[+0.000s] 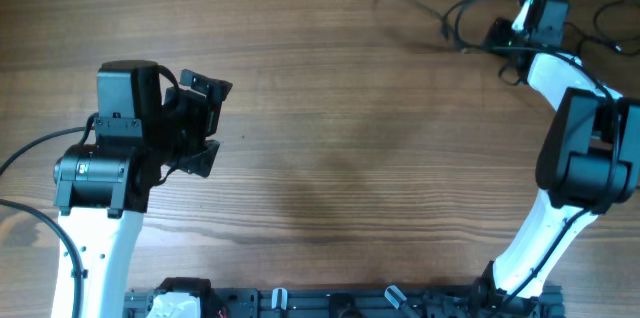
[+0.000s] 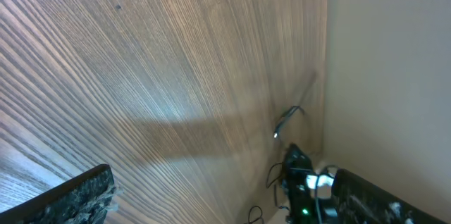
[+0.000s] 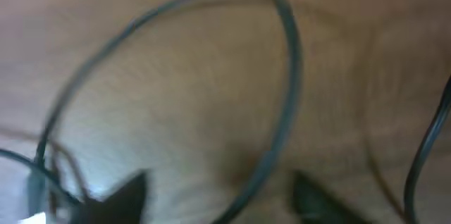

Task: Untangle cables

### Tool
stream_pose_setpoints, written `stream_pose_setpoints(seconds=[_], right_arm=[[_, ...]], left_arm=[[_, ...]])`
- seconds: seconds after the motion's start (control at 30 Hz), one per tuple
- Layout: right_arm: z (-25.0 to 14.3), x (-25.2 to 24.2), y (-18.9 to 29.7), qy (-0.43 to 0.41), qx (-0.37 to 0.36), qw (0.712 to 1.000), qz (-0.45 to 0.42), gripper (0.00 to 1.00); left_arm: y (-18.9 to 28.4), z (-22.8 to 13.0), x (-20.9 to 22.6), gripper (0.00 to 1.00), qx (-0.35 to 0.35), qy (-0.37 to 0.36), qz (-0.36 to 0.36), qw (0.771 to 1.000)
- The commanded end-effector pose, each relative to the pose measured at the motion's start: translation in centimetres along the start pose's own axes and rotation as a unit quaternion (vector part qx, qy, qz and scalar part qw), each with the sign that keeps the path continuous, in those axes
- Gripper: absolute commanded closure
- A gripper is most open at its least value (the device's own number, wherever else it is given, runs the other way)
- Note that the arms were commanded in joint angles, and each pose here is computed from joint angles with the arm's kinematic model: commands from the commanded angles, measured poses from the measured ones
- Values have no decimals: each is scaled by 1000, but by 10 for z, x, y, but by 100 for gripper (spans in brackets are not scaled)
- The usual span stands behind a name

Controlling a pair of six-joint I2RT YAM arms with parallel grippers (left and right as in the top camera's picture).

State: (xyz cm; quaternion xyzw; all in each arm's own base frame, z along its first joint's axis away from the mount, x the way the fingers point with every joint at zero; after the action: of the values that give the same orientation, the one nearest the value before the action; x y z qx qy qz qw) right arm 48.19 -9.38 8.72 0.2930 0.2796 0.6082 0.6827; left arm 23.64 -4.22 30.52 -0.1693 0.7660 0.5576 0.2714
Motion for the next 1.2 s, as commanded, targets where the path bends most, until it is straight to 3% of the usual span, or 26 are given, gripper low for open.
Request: stream_pose_setpoints(seconds=[0.0,0.2,0.37,0.57,0.8,1.0,1.17], right_arm=[[24,6,24,12,-37,999,18,0],[96,2,162,18,-165,986,-15,0],[105,-5,302,2,-243,966,-86,0],[49,5,381,-61,-196,977,-57,0],[-31,31,438,-44,-133,990,32,0],[-85,40,485,-34,-156,986,46,0],[-132,57,527,32,-218,971,96,0]], left_arm=[[0,2,-1,0,-7,-7,-1,1000],[0,2,-1,0,-7,-7,-1,1000],[0,2,-1,0,-7,-7,-1,1000],[0,2,-1,0,-7,-7,-1,1000],[0,2,-1,0,-7,-7,-1,1000],[0,2,-1,0,-7,-7,-1,1000],[0,2,-1,0,-7,-7,-1,1000]])
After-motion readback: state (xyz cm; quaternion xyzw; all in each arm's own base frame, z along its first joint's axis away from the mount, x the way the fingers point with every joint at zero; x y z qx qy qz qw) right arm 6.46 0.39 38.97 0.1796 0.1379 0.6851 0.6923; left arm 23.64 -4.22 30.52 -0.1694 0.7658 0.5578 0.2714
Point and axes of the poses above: each gripper's point midway between its finger pads, its own y axis back along the fingers, its own x axis along the line the jaws close on, z = x × y, the point moved 8 cm from there along y, back along the fingers, and after that the axes turned 15 degrees about y, right-handed, at the moved point
